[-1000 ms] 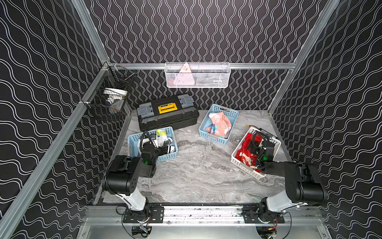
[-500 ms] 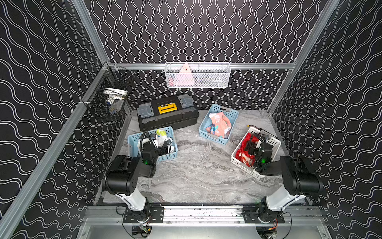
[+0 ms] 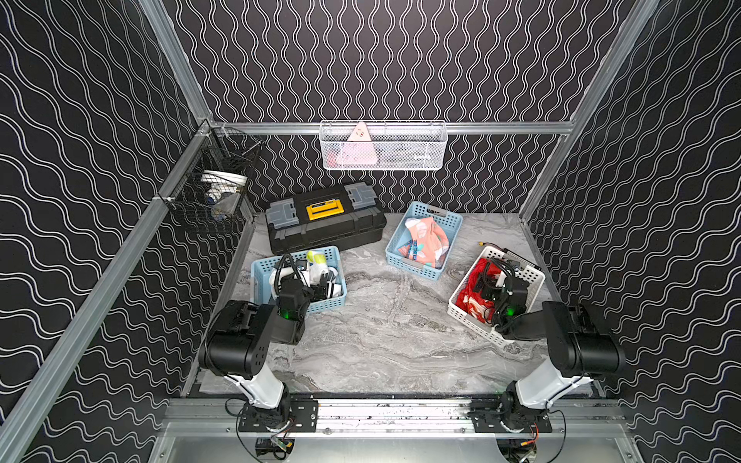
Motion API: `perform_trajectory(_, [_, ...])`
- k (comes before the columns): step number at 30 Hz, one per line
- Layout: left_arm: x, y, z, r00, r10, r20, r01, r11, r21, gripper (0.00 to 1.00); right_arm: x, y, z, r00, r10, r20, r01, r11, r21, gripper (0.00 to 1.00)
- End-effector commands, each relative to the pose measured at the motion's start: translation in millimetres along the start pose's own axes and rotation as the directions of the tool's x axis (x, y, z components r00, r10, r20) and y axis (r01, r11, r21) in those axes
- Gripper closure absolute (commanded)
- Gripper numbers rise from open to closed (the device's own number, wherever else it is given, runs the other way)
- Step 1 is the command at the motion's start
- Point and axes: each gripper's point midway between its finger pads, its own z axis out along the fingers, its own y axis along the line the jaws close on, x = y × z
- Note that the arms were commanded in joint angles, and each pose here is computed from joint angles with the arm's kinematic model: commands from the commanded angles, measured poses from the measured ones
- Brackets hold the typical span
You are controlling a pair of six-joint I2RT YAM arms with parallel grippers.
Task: Sort the socks into the basket by color
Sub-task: Reset both arms
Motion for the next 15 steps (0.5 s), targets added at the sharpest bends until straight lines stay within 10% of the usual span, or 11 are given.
perform_trajectory(1, [2.4,-0.9,0.6,1.000,0.019,-0.008,-0.019,1.000,0.003,0.01,-4.1,4.3,-0.2,1.000,-0.003,0.019,0.003,1.000,-0.021,0.00])
perform_trajectory(15, [2.9,-2.2,0.6,1.000,0.021,-0.011,-0.021,1.000,0.006,0.01,-4.3,5.4,-0.1,1.000,-0.008,0.021,0.008,1.000,-0.019,0.00])
